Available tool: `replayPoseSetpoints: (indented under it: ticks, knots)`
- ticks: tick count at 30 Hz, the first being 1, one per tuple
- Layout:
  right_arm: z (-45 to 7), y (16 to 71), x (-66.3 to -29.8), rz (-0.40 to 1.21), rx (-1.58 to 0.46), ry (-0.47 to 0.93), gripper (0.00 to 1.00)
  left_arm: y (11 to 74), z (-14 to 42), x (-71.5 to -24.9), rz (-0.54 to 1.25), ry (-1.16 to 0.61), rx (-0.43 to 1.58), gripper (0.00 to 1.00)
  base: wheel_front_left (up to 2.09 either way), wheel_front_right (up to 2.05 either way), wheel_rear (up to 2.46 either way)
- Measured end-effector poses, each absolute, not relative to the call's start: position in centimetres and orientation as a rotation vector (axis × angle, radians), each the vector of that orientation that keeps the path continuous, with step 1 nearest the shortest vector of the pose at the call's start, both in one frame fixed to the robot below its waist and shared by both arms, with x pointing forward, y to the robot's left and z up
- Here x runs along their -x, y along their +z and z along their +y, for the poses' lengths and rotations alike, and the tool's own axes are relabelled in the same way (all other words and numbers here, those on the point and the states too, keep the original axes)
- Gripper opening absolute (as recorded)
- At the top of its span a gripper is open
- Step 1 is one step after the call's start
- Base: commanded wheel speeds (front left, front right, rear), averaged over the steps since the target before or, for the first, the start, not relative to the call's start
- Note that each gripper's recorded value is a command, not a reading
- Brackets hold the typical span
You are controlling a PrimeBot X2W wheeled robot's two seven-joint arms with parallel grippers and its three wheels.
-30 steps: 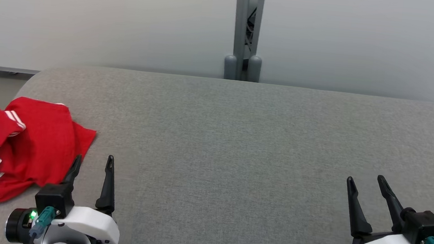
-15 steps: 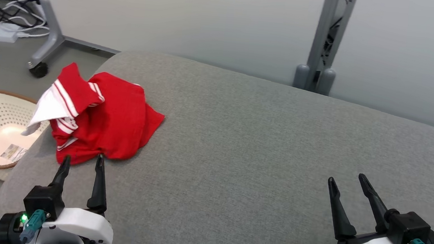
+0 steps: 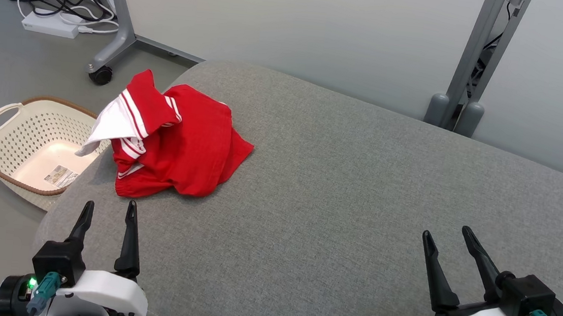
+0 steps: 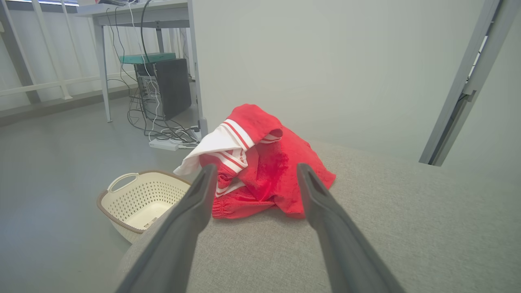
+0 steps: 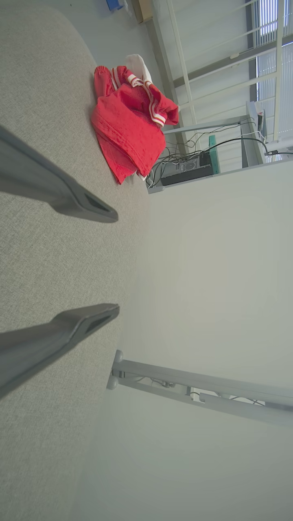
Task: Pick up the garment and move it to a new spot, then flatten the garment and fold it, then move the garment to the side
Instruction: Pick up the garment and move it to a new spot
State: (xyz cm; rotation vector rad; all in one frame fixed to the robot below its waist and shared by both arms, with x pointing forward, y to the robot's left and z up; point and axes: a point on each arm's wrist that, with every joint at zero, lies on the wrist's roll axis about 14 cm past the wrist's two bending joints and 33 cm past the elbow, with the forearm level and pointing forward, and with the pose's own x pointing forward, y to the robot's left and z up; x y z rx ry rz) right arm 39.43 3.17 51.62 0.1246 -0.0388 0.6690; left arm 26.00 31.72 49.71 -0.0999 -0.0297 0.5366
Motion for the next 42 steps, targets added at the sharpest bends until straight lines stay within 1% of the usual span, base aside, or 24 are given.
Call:
replayPoseSetpoints:
  ticks: [11,16,21,25,28,34,38,42]
  knots:
    - [3.7,51.7,-39.4,-0.044,-0.13,0.681,1.0,49.5,31.7,-25.7,-0.011,0.525,0.09,1.0,0.0,0.0,0.0]
    - [3.8,51.7,-39.5,-0.042,-0.133,0.683,1.0,50.2,31.5,-26.4,-0.02,0.494,0.081,1.0,0.0,0.0,0.0]
    - [3.7,51.4,-39.6,-0.037,-0.136,0.68,1.0,53.4,31.7,-28.8,-0.072,0.43,0.058,1.0,0.0,0.0,0.0]
    - [3.7,51.3,-40.2,-0.034,-0.134,0.677,1.0,57.7,32.5,-32.0,-0.138,0.382,0.013,1.0,0.0,0.0,0.0]
    - [3.4,51.2,-40.9,-0.037,-0.127,0.67,1.0,60.2,33.1,-34.7,-0.15,0.357,-0.002,1.0,0.0,0.0,0.0]
    - [1.6,50.6,-42.9,-0.035,-0.119,0.622,1.0,59.1,34.3,-40.5,0.015,0.321,0.068,1.0,0.0,0.0,0.0]
    - [0.2,49.6,-44.1,-0.017,-0.11,0.592,1.0,56.1,35.8,-43.6,0.175,0.343,0.117,1.0,0.0,0.0,0.0]
    - [-1.4,48.2,-45.0,0.009,-0.11,0.55,1.0,51.9,37.5,-45.2,0.335,0.397,0.17,1.0,0.0,0.0,0.0]
